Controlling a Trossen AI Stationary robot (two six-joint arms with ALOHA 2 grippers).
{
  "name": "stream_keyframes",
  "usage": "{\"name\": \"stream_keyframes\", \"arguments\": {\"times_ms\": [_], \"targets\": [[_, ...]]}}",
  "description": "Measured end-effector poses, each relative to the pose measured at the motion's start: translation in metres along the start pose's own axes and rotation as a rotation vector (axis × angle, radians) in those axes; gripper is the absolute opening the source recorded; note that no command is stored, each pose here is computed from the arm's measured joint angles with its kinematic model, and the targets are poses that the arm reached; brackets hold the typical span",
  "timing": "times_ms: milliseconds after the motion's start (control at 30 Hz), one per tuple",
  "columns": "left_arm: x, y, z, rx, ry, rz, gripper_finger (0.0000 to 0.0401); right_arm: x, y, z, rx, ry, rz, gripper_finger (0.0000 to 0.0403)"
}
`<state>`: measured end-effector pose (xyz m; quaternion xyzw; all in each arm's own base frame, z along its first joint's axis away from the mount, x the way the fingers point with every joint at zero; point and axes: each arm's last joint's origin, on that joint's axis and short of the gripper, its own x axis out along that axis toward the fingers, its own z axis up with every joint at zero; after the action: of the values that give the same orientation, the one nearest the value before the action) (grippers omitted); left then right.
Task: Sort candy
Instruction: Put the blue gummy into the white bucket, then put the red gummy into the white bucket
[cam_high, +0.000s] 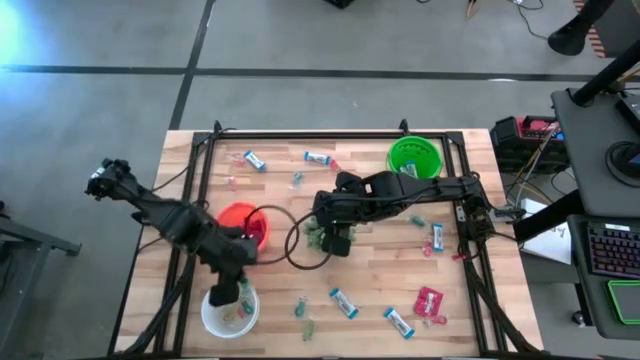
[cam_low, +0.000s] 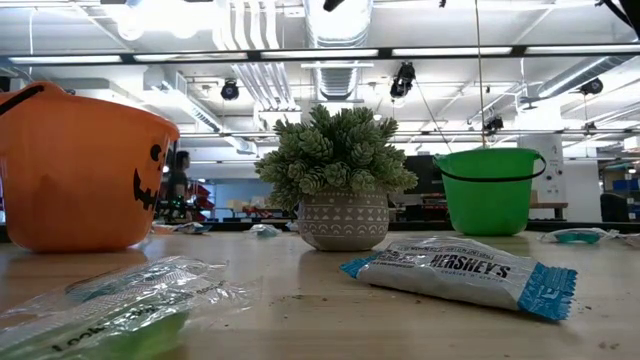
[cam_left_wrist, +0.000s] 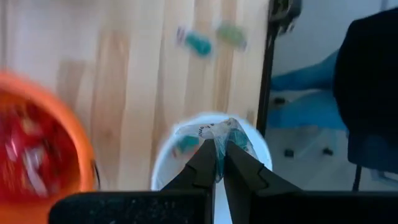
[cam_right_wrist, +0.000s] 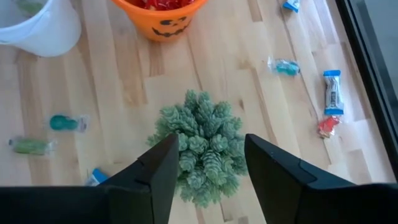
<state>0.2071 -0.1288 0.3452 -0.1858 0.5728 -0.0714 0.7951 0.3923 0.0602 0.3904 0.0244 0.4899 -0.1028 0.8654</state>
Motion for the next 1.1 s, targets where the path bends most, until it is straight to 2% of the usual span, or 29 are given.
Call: {"name": "stream_keyframes", "arguments": {"times_ms": [267,667,800,1100], "targets": [[0.003,-0.016,-0.025,-0.08,0.108,-0.005,0.0,0.0,-0.002,0.0,0.001,0.01,-0.005,0.0176],[0.003,-0.019,-0.03,-0.096,0.155,-0.016,0.0002,0.0,-0.003,-0.004,-0.006,0.048,-0.016,0.0171],[0.003,-0.018,-0.031,-0.097,0.163,-0.006,0.0022,0.0,-0.003,-0.005,0.01,0.051,-0.017,0.0169],[0.003,-0.018,-0.032,-0.077,0.183,-0.024,0.0097,0.001,-0.007,-0.005,0.012,0.068,-0.027,0.0178]]}}
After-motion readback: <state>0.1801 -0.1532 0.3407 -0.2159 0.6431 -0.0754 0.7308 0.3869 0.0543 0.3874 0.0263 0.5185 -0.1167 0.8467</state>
